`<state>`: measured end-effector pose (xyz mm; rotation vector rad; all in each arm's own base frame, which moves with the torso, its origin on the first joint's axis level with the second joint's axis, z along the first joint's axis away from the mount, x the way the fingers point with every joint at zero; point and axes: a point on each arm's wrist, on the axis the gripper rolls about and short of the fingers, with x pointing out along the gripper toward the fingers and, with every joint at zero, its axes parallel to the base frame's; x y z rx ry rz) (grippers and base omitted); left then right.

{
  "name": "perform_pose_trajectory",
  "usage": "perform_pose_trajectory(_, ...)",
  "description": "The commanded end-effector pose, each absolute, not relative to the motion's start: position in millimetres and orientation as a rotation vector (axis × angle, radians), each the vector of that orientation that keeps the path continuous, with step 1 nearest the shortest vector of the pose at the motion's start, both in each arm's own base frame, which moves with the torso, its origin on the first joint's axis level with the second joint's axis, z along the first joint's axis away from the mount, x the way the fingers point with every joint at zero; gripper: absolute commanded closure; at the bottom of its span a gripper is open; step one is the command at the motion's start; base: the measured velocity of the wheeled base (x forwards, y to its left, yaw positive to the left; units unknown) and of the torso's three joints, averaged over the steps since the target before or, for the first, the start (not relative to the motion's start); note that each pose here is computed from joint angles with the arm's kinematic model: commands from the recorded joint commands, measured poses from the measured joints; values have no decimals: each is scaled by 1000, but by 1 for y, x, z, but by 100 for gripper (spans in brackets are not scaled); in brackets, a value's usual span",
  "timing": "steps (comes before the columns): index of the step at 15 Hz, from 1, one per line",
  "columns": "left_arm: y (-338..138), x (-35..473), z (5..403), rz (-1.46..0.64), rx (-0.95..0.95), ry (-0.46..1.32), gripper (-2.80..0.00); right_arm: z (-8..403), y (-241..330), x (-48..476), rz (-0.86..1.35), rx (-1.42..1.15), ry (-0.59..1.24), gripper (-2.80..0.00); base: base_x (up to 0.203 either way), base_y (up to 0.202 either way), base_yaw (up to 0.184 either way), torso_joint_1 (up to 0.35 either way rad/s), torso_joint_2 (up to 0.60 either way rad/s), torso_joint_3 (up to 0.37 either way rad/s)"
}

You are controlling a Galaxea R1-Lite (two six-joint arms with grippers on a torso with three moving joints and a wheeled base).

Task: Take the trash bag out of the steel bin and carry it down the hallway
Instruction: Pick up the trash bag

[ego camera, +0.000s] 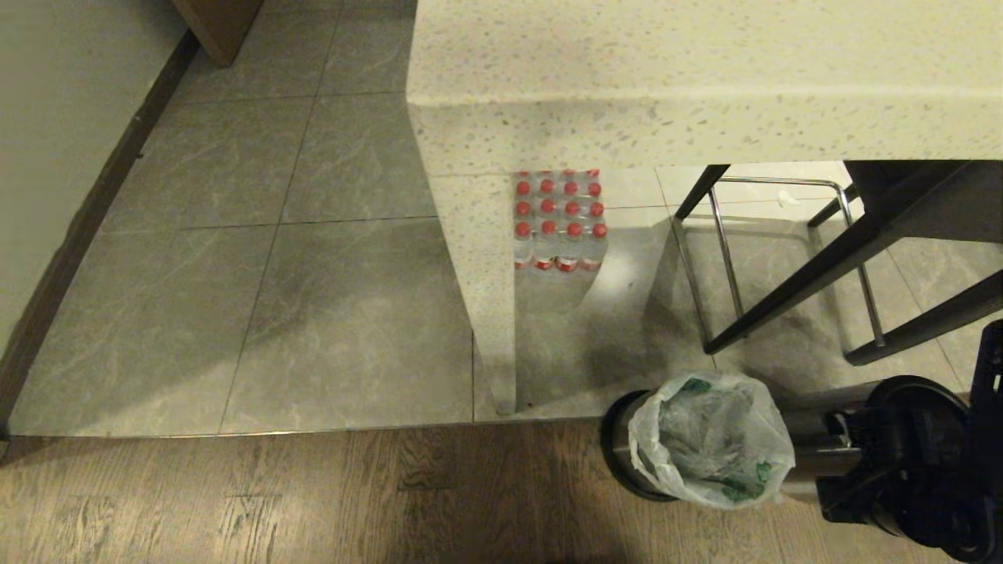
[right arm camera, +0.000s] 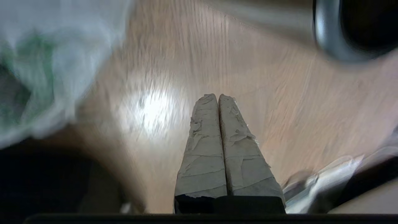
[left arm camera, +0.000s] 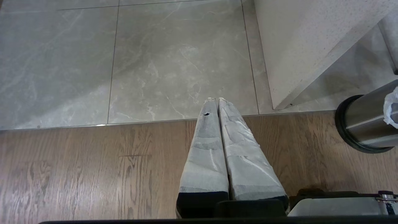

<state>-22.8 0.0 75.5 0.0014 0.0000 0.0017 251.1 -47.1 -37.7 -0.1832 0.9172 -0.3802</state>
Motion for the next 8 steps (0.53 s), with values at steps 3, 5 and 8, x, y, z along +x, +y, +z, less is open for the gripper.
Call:
perform_pose_trajectory(3,0,-23,75,2,2,0,0,-53,-50,279,-317,-186,844,0,0,0,0,0,0,0)
perform_pose_trajectory(5,0,-23,75,2,2,0,0,-56,-49,280,-271,-143,840,-280,0,0,0,0,0,0)
perform_pose_trajectory(8,0,-23,75,2,2,0,0,-57,-49,277,-268,-99,841,-280,0,0,0,0,0,0)
